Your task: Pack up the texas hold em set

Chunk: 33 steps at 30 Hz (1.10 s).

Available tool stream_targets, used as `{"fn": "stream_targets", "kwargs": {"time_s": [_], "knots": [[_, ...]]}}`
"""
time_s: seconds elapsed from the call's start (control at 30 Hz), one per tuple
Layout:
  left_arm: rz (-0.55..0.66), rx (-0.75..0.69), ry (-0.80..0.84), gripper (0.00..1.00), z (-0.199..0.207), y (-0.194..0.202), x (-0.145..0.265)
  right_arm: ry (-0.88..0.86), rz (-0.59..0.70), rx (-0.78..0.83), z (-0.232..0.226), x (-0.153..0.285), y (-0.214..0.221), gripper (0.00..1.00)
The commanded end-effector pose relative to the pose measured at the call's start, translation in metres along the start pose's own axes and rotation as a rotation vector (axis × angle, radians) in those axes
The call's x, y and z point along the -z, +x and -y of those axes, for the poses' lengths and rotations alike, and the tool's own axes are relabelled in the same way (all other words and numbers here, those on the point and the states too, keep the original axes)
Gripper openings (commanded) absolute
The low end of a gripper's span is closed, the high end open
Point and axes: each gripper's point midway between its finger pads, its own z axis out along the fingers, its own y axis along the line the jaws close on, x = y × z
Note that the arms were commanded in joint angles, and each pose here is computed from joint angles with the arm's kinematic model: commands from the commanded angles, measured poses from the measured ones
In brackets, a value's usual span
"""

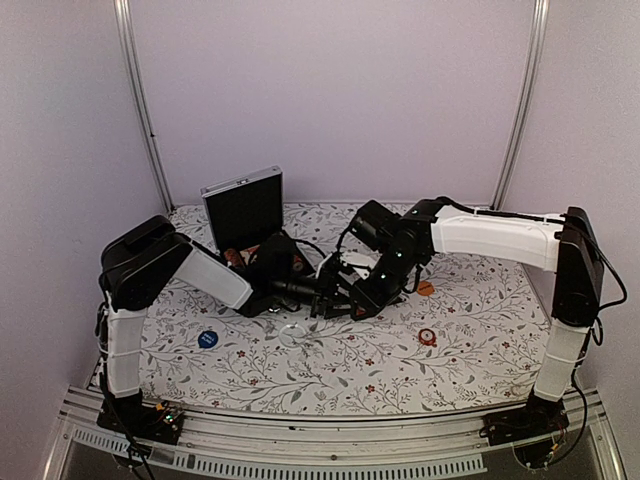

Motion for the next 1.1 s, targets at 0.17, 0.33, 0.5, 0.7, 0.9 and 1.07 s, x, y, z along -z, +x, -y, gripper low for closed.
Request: {"fn": "stream_targets", "kwargs": {"time_s": [0.17,0.33,0.5,0.7,0.9,1.07], "knots": [[-0.099,0.025,0.025,0.28,0.001,0.021,-0.016,0.049,0.031,0.0,0.007,-0.004,-0.01,0.17],[-0.112,0.037,0.031,0.16,0.002,0.022,-0.017,0.06,0.025,-0.004,0.01,-0.006,-0.008,0.17],[-0.112,0.043,0.051,0.0,0.007,0.02,-0.015,0.071,0.016,-0.009,0.013,-0.01,-0.004,0.21],[-0.089,0.034,0.059,0.0,0.013,0.014,-0.009,0.075,0.027,-0.015,0.014,-0.011,-0.002,0.46],[-0.048,0.019,0.053,0.0,0.016,0.004,0.003,0.048,0.097,-0.008,0.007,0.006,-0.012,0.73],[-0.015,0.001,0.025,0.0,0.013,-0.006,0.015,0.019,0.152,-0.009,0.003,0.022,-0.019,0.89]]}}
